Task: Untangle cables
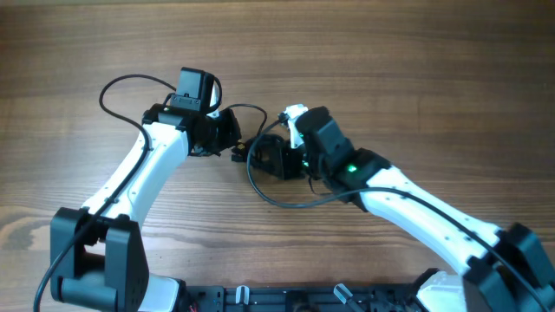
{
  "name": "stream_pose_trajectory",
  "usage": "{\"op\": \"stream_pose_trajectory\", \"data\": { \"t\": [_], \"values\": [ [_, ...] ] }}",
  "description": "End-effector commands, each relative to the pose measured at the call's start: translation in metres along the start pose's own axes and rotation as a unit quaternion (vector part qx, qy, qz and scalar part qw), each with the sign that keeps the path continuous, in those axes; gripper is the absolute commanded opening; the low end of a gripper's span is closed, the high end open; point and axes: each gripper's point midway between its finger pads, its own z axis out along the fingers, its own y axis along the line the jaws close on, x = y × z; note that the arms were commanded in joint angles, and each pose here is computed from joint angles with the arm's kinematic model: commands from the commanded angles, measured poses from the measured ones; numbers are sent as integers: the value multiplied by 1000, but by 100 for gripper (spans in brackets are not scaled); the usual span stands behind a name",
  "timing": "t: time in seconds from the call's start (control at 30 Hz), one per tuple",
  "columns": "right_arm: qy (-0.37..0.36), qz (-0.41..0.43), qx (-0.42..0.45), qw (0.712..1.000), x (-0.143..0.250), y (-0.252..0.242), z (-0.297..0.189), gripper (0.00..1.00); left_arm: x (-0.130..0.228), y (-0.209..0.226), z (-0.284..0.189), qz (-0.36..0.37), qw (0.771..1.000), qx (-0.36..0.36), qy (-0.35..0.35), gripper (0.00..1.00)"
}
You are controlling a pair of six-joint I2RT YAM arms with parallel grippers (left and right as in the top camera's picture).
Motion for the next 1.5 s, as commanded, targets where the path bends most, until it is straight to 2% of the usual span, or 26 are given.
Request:
{"op": "stream_pose_trajectory", "data": {
  "t": [0.0, 0.17, 0.23, 0.27, 0.37, 0.47, 0.57, 0.67, 0.77, 0.87, 1.0, 1.07, 1.1, 1.13, 1.2, 1.37, 1.47],
  "values": [
    [-26, 84, 52, 995, -10, -21, 18, 4, 7, 15, 16, -12, 999, -34, 18, 11],
    [-10, 151, 100, 983, 9, -51, 48, 4, 14, 21, 22, -31, 998, -45, 35, 25],
    [-18, 158, 99, 982, 6, -51, 49, 4, 17, 22, 22, -45, 997, -48, 41, 58],
    [-24, 158, 94, 983, 3, -49, 49, 4, 19, 19, 22, -44, 997, -42, 45, 65],
    [-50, 173, 124, 976, -4, -60, 46, 4, 35, 12, 29, -33, 997, -34, 65, 62],
    [-61, 241, 138, 959, -4, -72, 44, 4, 53, 14, 38, -88, 992, -41, 80, 61],
    [-50, 256, 119, 958, -2, -65, 45, 4, 58, -10, 42, -121, 987, 27, 103, 59],
    [-44, 266, 112, 956, -1, -63, 46, 4, 53, -17, 48, -173, 980, 41, 87, 49],
    [-45, 266, 112, 956, -1, -63, 46, 4, 55, -26, 60, -216, 972, 64, 73, 45],
    [-45, 265, 112, 957, -1, -63, 46, 4, 62, -19, 68, -277, 957, 53, 69, 29],
    [-45, 265, 112, 957, -1, -63, 46, 4, 60, -10, 71, -288, 955, 36, 52, 18],
    [-45, 264, 111, 957, -1, -62, 46, 4, 59, -9, 71, -289, 955, 34, 49, 20],
    [-47, 264, 110, 957, -2, -62, 46, 4, 58, -9, 72, -289, 956, 36, 44, 39],
    [-47, 264, 110, 957, -2, -62, 46, 4, 58, -8, 72, -292, 955, 36, 43, 43],
    [-47, 264, 110, 957, -2, -62, 46, 4, 59, -9, 73, -314, 948, 35, 45, 45],
    [-50, 264, 106, 957, -4, -61, 47, 4, 60, -11, 73, -424, 904, 30, 48, 58],
    [-52, 263, 98, 958, -6, -58, 47, 4, 55, -23, 73, -434, 898, 50, 44, 51]
  ]
}}
